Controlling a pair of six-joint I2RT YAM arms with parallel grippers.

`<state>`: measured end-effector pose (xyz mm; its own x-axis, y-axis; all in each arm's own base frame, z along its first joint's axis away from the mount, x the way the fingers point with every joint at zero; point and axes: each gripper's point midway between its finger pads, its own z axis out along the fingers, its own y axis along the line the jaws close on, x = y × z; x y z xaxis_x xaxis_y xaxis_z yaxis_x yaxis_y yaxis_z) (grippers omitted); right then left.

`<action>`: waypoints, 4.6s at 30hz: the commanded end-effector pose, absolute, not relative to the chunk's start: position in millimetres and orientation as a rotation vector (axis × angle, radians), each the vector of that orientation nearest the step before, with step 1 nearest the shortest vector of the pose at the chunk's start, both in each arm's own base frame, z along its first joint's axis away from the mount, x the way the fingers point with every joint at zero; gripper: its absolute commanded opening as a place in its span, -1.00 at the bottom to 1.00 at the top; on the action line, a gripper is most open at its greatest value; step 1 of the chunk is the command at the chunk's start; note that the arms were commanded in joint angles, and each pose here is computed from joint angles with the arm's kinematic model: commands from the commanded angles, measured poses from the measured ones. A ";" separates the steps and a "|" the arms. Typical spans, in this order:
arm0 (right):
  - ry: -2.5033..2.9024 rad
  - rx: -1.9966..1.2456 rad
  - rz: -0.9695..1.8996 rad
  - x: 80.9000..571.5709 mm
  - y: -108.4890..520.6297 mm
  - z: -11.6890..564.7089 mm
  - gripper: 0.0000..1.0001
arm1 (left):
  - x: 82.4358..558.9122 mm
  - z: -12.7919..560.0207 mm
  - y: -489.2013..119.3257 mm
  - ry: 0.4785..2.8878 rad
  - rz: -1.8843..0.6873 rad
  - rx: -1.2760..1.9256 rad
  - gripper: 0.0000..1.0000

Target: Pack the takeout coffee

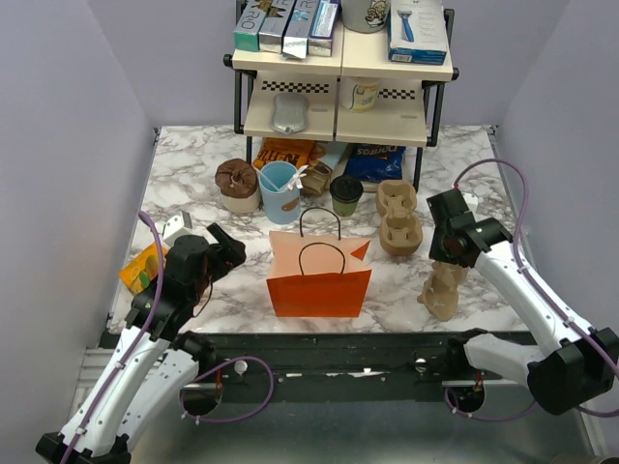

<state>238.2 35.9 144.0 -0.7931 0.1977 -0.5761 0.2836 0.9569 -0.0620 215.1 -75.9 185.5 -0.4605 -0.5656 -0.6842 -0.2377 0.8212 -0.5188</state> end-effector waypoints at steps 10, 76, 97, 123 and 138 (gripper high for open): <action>2.612 0.437 -0.059 250.0 66.8 93.1 -0.72 | 210.8 187.8 -72.6 2.044 -0.442 -0.597 0.98; 2.145 -0.143 0.597 258.2 143.8 222.3 1.00 | 204.5 321.5 -222.5 1.500 -0.918 0.908 0.98; 2.116 -0.243 0.641 250.0 151.0 225.8 0.99 | 233.5 266.0 -248.7 1.749 -0.840 1.058 0.69; 2.083 -0.287 0.706 248.1 161.0 230.9 0.99 | 219.0 298.4 -261.3 1.572 -0.904 1.136 0.98; 2.077 -0.305 0.720 245.0 162.5 234.8 0.99 | 238.4 271.6 -265.4 1.684 -0.828 1.212 0.68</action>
<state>247.4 158.8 220.0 -0.6017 0.0492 -0.7972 -0.4305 0.8208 0.3755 243.3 -265.0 270.0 -0.1753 0.3520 -0.9194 0.9430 0.3283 -0.0541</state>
